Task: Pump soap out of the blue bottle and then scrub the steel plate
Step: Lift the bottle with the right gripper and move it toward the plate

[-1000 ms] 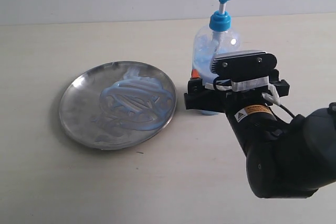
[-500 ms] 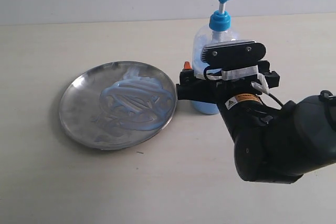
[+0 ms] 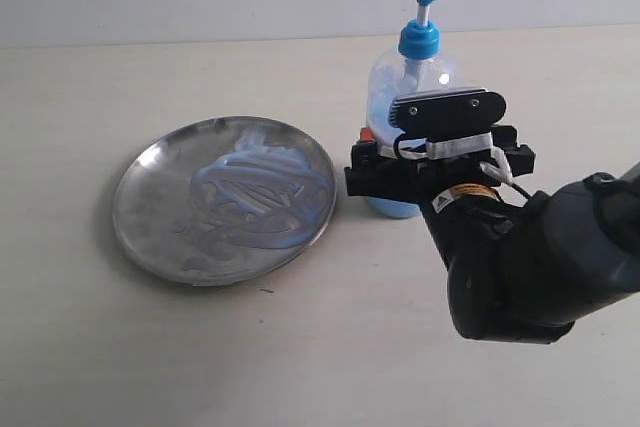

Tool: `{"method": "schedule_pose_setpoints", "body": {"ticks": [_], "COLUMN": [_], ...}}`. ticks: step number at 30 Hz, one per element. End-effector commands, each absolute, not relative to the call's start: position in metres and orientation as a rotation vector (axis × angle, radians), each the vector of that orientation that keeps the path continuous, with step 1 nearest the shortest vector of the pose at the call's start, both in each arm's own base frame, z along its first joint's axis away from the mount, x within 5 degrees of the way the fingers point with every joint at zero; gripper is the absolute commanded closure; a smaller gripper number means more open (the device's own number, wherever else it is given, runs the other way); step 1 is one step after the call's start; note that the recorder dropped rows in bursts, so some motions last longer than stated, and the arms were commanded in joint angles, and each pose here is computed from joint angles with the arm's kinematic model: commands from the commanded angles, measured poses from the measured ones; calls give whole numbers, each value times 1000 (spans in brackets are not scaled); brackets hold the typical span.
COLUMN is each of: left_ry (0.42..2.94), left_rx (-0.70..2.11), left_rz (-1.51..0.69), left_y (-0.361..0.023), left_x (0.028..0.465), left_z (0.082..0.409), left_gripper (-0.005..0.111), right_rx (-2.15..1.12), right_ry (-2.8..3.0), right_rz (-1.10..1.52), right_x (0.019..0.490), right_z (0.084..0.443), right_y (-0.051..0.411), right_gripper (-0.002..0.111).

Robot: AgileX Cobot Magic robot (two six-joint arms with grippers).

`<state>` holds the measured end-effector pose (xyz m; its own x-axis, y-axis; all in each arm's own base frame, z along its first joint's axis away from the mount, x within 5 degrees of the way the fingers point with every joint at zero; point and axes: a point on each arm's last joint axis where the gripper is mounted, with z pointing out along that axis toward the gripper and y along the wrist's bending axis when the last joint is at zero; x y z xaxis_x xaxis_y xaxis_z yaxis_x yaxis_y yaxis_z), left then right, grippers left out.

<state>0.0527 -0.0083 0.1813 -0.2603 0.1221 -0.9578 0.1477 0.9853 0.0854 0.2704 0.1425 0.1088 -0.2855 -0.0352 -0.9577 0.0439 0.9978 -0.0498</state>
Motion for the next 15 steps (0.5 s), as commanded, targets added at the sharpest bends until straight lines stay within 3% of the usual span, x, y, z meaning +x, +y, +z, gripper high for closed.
{"method": "schedule_pose_setpoints", "body": {"ticks": [1, 15], "left_ry": [1830, 1830], "left_rx": [193, 193], "left_rz": [-22, -22], "left_y": [-8, -8], "left_x": [53, 53], "left_z": [181, 181], "left_gripper": [107, 107], "right_rx": [27, 92], "right_ry": [1835, 1833], "right_rz": [-68, -115], "right_x": [284, 307], "right_z": [108, 93], "right_y": [147, 142], "right_gripper": [3, 3]}}
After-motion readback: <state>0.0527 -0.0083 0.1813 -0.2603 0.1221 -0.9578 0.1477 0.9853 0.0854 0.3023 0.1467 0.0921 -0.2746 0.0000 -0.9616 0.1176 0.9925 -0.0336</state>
